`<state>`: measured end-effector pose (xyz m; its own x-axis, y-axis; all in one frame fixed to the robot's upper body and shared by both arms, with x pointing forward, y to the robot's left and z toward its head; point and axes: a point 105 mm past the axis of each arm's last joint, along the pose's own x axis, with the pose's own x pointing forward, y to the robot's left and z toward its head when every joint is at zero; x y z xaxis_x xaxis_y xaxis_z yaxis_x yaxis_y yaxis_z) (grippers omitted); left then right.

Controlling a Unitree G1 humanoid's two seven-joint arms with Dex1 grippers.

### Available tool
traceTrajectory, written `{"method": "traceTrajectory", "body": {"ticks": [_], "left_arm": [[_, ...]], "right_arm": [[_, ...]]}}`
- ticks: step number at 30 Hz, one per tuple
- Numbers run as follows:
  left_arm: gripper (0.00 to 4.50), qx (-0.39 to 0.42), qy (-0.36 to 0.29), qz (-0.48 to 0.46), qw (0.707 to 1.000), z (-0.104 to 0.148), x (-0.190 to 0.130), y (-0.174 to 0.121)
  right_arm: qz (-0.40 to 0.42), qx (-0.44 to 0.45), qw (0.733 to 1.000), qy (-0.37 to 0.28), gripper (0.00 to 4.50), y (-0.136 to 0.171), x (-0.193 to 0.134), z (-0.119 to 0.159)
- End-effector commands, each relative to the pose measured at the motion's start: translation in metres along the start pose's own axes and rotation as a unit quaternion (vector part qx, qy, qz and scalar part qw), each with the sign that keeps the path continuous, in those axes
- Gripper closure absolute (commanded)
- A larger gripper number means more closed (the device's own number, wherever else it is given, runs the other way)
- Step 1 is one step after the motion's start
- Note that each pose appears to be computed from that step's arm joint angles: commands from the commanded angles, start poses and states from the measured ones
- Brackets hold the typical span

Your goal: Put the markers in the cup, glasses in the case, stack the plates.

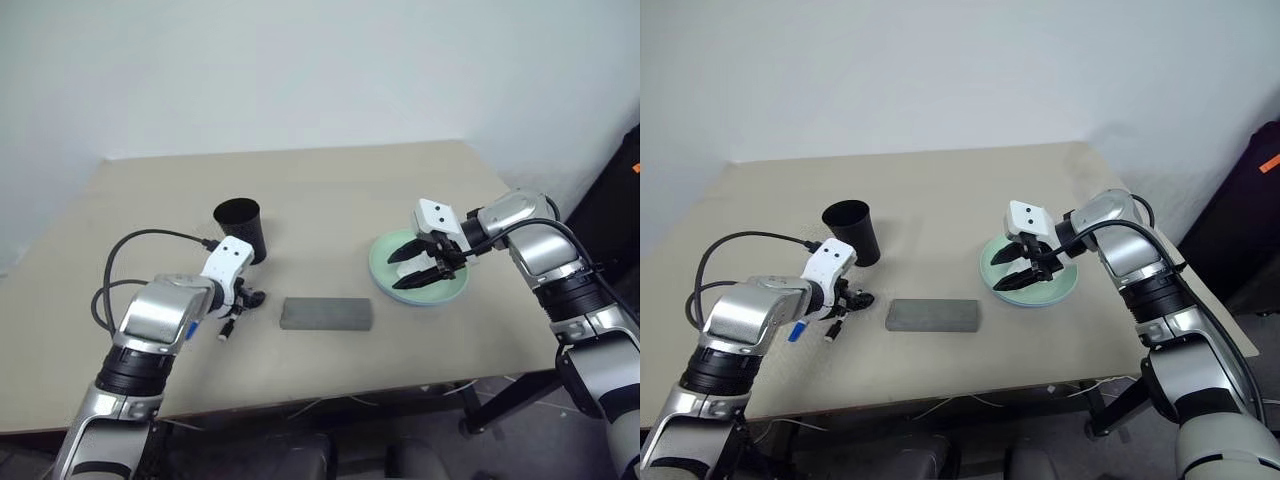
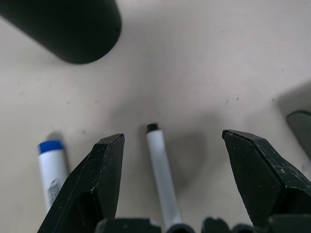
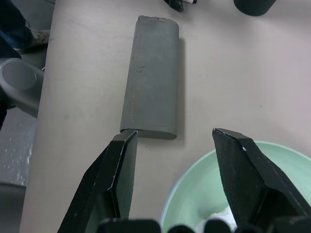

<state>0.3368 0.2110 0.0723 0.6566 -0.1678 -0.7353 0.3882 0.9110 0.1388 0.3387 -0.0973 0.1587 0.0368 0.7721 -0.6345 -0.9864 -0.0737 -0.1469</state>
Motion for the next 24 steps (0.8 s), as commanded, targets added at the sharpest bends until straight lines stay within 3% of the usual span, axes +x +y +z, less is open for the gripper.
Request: {"method": "traceTrajectory", "body": {"ticks": [1,13,16,24], "left_arm": [[1.09,0.005,-0.004,0.017,1.000,0.009,0.001,0.005],[1.09,-0.012,0.037,0.023,0.999,-0.010,0.006,0.005],[1.69,-0.012,0.039,0.021,0.999,-0.011,0.007,0.005],[4.27,0.008,0.059,0.024,0.998,-0.019,0.008,0.005]], "right_arm": [[-0.012,-0.027,1.000,-0.010,1.83,-0.004,-0.007,0.016],[-0.014,-0.029,0.999,-0.011,1.83,-0.004,-0.008,0.017],[-0.014,-0.030,0.999,-0.010,1.83,-0.004,-0.007,0.017],[-0.014,-0.032,0.999,-0.012,1.83,-0.005,-0.007,0.018]]}}
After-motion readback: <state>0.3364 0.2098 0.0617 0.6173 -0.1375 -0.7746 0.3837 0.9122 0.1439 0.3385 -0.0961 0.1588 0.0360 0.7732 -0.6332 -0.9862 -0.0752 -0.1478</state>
